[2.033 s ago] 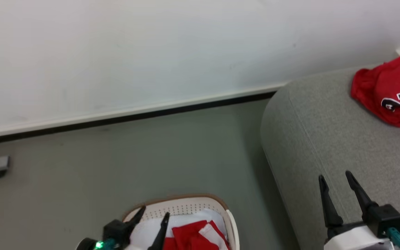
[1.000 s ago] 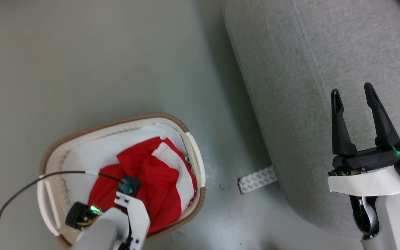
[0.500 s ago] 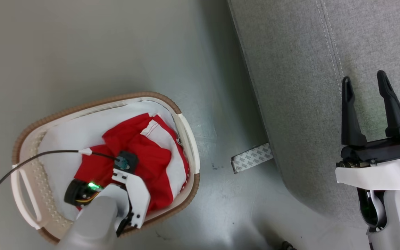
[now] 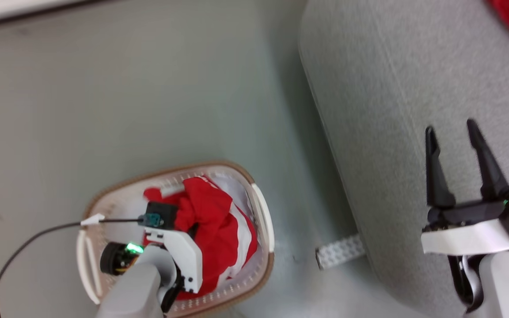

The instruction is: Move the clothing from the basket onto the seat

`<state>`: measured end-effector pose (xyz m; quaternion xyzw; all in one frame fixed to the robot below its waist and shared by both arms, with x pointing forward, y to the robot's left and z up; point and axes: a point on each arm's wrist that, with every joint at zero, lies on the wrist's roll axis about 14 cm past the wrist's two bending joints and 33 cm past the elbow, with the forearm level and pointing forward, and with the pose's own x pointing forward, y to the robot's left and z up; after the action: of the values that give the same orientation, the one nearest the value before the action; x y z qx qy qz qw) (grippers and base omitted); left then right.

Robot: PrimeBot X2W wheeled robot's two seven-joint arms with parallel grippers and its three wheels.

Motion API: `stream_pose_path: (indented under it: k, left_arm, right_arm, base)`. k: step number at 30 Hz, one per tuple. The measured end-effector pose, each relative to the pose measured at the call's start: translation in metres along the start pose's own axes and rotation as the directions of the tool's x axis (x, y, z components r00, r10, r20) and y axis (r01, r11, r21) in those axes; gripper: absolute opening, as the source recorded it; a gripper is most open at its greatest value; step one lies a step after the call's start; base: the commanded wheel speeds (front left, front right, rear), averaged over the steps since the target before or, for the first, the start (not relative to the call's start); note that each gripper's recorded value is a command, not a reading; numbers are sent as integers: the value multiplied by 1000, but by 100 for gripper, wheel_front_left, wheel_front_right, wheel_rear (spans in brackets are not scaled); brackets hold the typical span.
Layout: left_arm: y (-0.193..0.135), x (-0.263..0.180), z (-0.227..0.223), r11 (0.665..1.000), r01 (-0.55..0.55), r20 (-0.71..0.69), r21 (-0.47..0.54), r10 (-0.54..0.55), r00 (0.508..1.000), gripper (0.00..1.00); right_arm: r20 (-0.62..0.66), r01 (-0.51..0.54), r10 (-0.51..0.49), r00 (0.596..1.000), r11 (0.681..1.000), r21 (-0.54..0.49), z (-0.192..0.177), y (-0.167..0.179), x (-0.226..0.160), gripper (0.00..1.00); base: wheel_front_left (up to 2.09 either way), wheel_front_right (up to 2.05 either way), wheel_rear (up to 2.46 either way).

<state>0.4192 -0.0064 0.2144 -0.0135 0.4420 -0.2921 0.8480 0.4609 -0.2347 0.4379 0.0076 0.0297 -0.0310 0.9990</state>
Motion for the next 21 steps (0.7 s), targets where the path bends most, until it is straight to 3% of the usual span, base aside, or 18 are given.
stream_pose_path:
  k: [6, 11, 21]
  left_arm:
    - [-7, -47, 46, 999, -32, 164, -10, 33, 986, 0]
    - [-30, -91, 93, 1000, -6, 335, -11, 9, 942, 0]
    - [-70, -198, 180, 999, -10, 644, 51, -25, 765, 0]
  right_arm:
    - [31, -32, 32, 999, 999, 6, 21, 14, -26, 100]
    - [59, -55, 54, 997, 998, 17, 36, 23, -50, 100]
    - [150, -174, 171, 974, 985, 8, 69, 59, -86, 100]
  base:
    - [0, 0, 0]
    - [0, 0, 0]
    - [0, 0, 0]
